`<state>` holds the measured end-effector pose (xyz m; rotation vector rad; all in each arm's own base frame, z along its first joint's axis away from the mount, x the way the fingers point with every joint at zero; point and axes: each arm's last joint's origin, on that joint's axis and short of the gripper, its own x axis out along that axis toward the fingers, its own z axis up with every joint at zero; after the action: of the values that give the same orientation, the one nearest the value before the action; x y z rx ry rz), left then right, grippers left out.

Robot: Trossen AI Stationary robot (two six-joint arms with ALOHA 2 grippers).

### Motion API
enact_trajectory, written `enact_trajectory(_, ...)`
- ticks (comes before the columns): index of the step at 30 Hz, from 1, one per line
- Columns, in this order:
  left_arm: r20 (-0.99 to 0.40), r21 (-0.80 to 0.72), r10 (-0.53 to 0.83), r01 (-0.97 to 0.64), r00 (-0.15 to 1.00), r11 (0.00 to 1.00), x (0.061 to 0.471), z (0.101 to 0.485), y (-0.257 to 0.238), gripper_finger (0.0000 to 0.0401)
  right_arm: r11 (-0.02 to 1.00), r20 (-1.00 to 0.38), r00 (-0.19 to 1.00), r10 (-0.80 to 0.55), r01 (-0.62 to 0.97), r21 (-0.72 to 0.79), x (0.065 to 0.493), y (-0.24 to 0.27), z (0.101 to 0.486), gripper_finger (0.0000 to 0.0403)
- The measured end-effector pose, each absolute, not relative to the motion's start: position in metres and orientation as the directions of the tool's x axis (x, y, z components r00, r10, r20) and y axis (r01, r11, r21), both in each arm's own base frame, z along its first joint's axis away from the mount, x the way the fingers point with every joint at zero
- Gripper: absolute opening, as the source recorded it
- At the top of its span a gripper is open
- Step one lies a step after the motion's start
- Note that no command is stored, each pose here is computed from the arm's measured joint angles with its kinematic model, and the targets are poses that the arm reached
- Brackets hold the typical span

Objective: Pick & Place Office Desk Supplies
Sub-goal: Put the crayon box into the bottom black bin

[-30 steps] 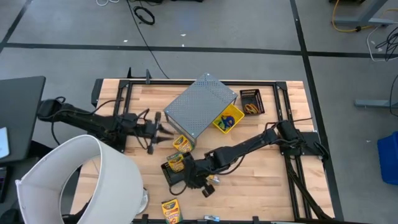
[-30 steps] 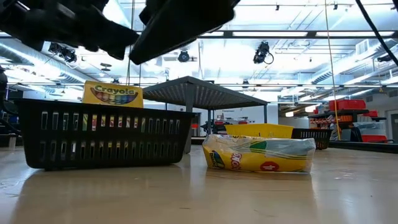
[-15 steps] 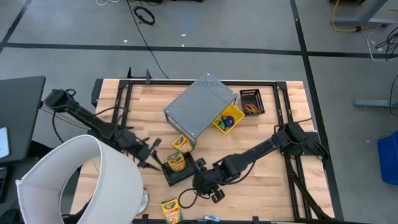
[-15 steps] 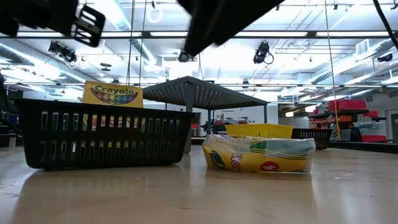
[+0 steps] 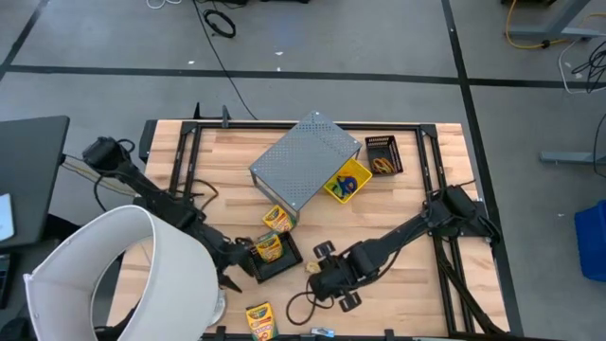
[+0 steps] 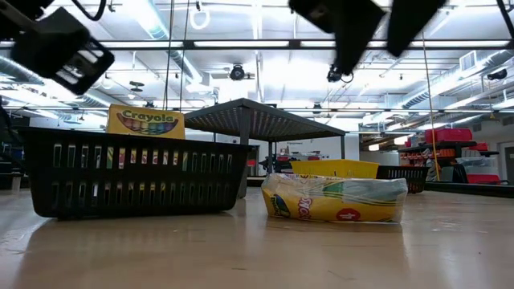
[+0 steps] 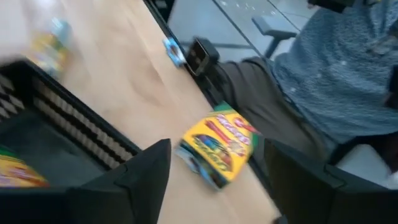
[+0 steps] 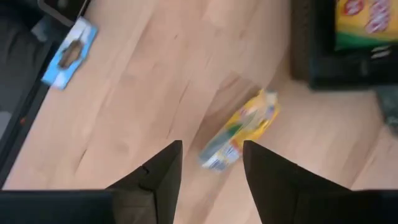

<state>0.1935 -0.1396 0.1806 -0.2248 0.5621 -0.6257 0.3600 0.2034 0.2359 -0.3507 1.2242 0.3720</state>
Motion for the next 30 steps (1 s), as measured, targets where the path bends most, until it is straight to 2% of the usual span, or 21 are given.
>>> enact_trajectory(6, -0.446, -0.480, -0.658, 0.457, 0.607, 0.748, 0.204, 0.181, -0.158, 0.0268, 0.895, -0.967, 0.252, 0.036, -0.439, -0.082, 0.346, 0.214, 0.234, 0.0176)
enact_trajectory(12, -0.522, -0.545, -0.652, 0.373, 0.550, 0.751, 0.208, 0.177, -0.177, 0.0268, 0.897, -0.973, 0.228, -0.035, -0.421, -0.131, 0.333, 0.224, 0.233, 0.0176)
enact_trajectory(17, -0.579, -0.571, -0.635, 0.302, 0.511, 0.764, 0.215, 0.172, -0.191, 0.0268, 0.893, -0.973, 0.212, -0.096, -0.414, -0.179, 0.323, 0.228, 0.233, 0.0176)
enact_trajectory(30, -0.661, -0.612, -0.622, 0.179, 0.420, 0.770, 0.234, 0.157, -0.210, 0.0268, 0.885, -0.970, 0.205, -0.133, -0.416, -0.209, 0.313, 0.237, 0.232, 0.0176)
